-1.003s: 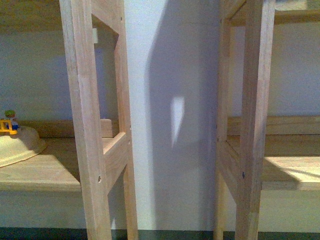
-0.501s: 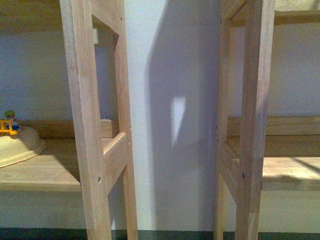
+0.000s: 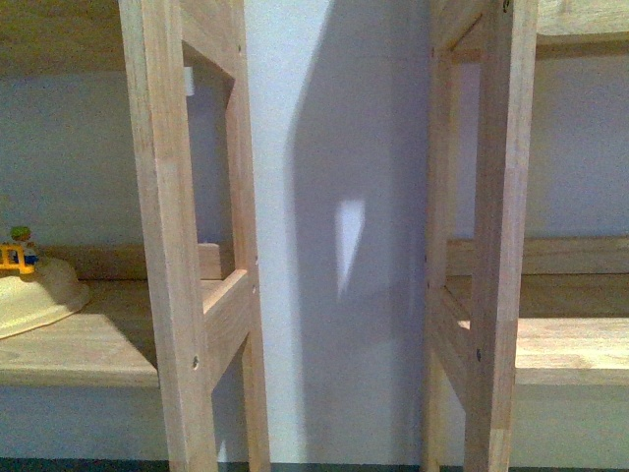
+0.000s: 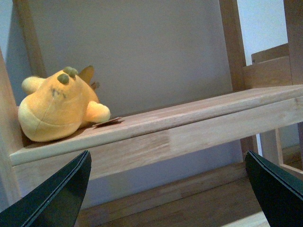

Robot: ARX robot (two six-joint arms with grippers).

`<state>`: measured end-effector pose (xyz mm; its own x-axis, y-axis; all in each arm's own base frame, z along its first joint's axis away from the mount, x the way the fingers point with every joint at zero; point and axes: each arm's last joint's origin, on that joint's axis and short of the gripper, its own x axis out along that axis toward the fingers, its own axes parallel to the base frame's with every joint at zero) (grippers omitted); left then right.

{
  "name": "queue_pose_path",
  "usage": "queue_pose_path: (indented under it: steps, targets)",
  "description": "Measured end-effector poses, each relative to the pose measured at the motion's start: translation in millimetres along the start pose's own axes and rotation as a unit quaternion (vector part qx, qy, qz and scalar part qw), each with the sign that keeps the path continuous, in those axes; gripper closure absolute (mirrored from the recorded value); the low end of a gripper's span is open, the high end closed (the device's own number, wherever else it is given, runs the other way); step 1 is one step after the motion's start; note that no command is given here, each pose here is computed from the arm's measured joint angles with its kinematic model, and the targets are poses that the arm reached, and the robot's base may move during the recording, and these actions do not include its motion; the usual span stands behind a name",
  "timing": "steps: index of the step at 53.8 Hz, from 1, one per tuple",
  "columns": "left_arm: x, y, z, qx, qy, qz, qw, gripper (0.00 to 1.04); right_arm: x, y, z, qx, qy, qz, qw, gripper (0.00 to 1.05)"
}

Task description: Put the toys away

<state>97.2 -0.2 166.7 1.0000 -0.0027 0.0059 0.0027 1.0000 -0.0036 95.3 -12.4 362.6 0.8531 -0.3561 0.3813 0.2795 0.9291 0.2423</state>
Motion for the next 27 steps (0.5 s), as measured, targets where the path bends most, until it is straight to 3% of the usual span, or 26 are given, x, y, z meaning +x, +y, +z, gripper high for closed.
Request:
queue_pose_path:
  steps: [18, 27]
  targets:
    - [0, 0, 0, 0.0, 0.0, 0.0, 1.0, 0.06, -41, -1, -89, -0.002, 0.094, 0.012, 0.996, 0.07]
    - [0, 0, 0, 0.0, 0.0, 0.0, 1.0, 0.06, -47, -5, -104, -0.001, 0.122, 0.008, 0.992, 0.07]
